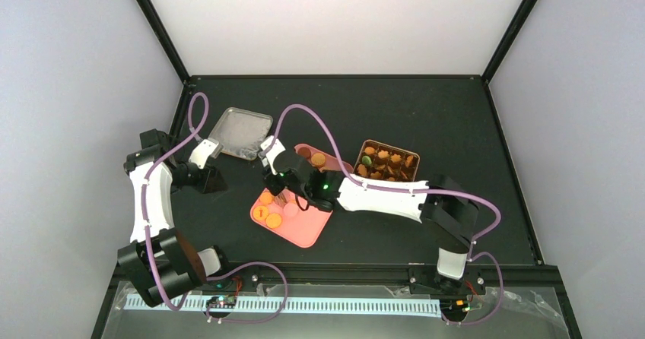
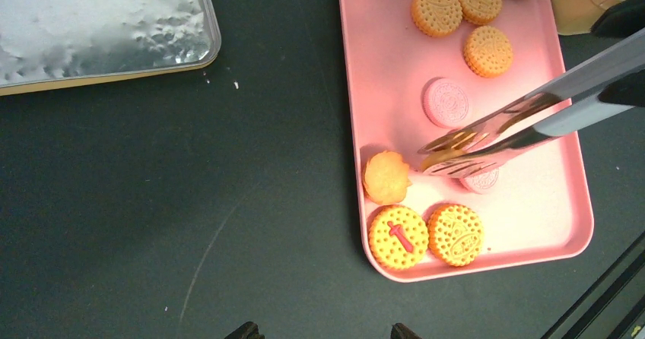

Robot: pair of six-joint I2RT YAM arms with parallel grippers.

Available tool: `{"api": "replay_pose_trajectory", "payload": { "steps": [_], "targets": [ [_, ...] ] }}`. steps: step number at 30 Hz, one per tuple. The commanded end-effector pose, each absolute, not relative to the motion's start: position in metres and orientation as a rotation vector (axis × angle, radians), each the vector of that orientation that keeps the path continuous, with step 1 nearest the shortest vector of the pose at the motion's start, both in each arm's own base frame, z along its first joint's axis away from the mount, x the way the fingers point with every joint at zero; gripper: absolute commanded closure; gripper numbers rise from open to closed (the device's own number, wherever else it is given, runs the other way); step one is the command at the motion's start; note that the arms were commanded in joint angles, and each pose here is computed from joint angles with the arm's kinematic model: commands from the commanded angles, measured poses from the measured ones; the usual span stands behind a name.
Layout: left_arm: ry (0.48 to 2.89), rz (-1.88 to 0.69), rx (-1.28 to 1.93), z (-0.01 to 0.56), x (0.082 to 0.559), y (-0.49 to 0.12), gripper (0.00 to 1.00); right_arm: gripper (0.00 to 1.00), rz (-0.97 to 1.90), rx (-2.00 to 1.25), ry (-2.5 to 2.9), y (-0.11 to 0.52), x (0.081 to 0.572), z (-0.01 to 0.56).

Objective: Pack the cookies
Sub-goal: Pick up the fake cookies from the plate, then place the fake cookies in the empty pocket of the box.

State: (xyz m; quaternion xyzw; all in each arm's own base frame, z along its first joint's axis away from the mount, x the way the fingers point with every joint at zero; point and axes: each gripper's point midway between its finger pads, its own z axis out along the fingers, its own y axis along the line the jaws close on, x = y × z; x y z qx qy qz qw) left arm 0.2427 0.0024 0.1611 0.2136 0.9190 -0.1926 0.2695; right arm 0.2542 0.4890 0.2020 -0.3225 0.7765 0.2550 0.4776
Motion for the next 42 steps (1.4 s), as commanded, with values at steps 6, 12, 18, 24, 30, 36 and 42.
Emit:
{"api": "replay_pose_trajectory", "payload": {
  "steps": [6,12,18,24,30,36,42],
  "targets": [
    [2.46,-0.497,0.591,0.167,0.241,0.004,0.55,0.99,0.646,-0.636,1.729,0.447,0.264,0.298],
    [2.453,-0.511,0.587,0.169,0.242,0.002,0.55,0.99,0.528,-0.527,1.686,0.374,0.279,0.329],
    [2.441,-0.526,0.588,0.171,0.243,0.001,0.55,0.99,0.357,-0.424,1.682,0.282,0.284,0.335],
    [2.423,-0.558,0.59,0.173,0.244,-0.003,0.54,0.97,0.282,-0.381,1.744,0.231,0.283,0.309],
    [2.416,-0.556,0.592,0.177,0.245,-0.003,0.54,0.96,0.28,-0.401,1.793,0.226,0.28,0.285],
    [2.417,-0.552,0.592,0.179,0.245,-0.003,0.54,0.93,0.291,-0.42,1.814,0.234,0.282,0.276],
    [2.421,-0.552,0.59,0.177,0.244,-0.002,0.54,0.84,0.287,-0.422,1.812,0.238,0.286,0.275]
  ]
}}
